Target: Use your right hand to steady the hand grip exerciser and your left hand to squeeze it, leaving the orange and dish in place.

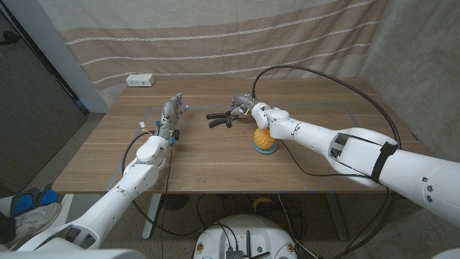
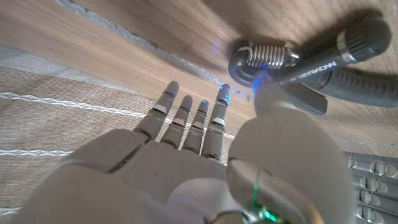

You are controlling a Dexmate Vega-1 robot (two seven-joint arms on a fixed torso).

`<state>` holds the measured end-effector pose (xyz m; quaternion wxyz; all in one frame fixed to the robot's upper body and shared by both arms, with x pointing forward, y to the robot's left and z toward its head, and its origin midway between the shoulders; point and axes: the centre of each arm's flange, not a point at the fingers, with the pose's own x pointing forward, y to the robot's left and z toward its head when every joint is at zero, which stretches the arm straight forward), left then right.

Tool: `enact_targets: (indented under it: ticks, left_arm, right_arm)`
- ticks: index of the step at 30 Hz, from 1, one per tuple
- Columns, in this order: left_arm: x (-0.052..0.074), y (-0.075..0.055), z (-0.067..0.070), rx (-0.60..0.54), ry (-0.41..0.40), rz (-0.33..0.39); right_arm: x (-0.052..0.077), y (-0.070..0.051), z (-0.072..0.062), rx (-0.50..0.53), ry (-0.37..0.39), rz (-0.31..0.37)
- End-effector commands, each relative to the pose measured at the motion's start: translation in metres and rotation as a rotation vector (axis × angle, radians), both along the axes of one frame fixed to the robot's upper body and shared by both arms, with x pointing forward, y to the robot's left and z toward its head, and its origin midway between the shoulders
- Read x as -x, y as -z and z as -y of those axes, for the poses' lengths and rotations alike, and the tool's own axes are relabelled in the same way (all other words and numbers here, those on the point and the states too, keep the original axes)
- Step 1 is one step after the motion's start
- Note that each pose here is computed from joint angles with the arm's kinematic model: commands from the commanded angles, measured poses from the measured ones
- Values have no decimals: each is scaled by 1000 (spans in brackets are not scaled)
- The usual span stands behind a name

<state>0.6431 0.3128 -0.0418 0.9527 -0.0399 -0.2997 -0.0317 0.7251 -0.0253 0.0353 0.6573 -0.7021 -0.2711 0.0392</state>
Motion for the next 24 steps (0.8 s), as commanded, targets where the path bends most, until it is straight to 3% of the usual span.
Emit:
enact_targets:
  ticks: [1, 12, 24]
  left_arm:
    - [1, -1, 1, 0, -2, 0]
    - [1, -1, 2, 2, -3, -2]
    - [2, -1, 3, -4, -3, 0]
  right_arm:
    - [-11, 10, 3, 23, 19, 35]
    - [-16, 17, 8, 25, 42, 59]
    - [-22, 22, 8, 115, 146, -36]
